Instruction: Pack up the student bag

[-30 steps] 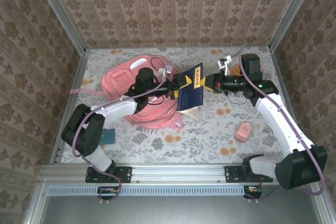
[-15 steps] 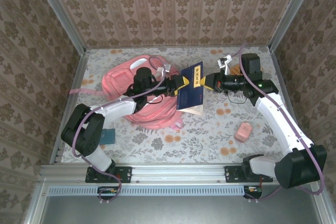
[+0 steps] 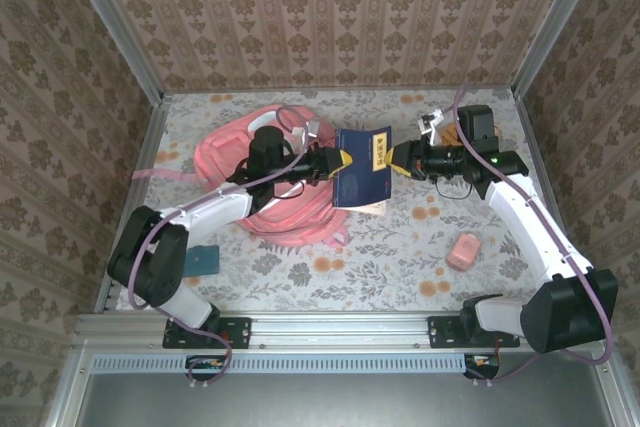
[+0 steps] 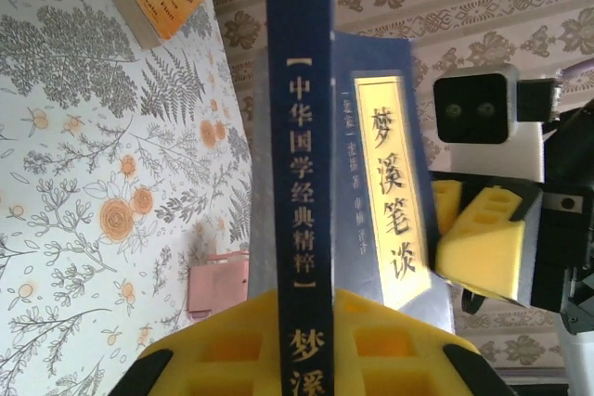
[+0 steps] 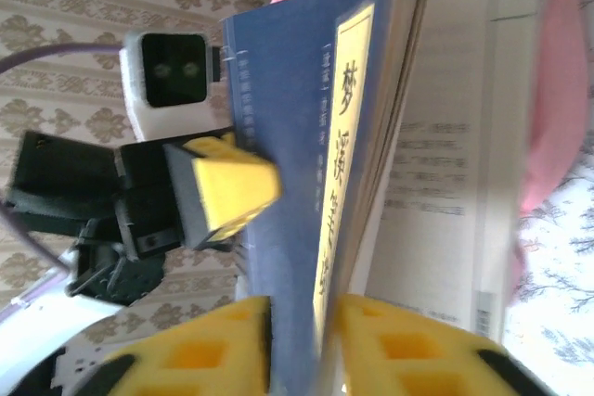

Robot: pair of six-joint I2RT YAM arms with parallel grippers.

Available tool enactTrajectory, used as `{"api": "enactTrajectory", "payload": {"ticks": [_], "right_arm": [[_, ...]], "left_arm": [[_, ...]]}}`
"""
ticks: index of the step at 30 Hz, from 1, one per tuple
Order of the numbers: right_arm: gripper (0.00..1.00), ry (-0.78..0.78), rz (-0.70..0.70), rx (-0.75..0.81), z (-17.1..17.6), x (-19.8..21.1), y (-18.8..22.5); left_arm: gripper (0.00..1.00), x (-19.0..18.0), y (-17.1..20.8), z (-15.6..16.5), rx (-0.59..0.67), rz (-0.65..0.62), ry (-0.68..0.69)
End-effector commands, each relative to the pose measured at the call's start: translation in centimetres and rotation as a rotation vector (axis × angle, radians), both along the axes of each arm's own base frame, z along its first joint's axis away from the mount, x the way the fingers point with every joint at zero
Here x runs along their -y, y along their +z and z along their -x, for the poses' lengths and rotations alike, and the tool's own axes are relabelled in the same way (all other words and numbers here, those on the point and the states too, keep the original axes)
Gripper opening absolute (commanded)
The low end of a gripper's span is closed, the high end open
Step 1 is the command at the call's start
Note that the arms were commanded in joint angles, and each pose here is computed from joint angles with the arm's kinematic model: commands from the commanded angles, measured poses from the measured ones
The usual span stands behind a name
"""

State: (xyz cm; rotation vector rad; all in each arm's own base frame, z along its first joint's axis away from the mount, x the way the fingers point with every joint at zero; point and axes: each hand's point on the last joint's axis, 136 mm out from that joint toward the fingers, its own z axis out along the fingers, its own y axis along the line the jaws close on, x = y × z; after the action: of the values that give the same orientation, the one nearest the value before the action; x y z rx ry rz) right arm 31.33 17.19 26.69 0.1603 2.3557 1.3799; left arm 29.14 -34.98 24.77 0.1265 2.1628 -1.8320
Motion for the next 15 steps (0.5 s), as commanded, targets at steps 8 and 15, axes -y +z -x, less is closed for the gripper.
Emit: {"api": "enactTrajectory", "payload": {"ticks": [8, 15], "right_arm": [[0.8, -0.193, -0.059, 0.008, 0.3, 1.6, -1.1], [0.92, -0.24, -0.246, -0.01, 0.8, -0.6, -0.3]], "left_arm": [[0.05, -5.1, 2.1, -3.5, 0.087, -0.139, 0.341], [0.05, -6.8, 3.0, -5.9, 0.028, -0.095, 0.545]]}}
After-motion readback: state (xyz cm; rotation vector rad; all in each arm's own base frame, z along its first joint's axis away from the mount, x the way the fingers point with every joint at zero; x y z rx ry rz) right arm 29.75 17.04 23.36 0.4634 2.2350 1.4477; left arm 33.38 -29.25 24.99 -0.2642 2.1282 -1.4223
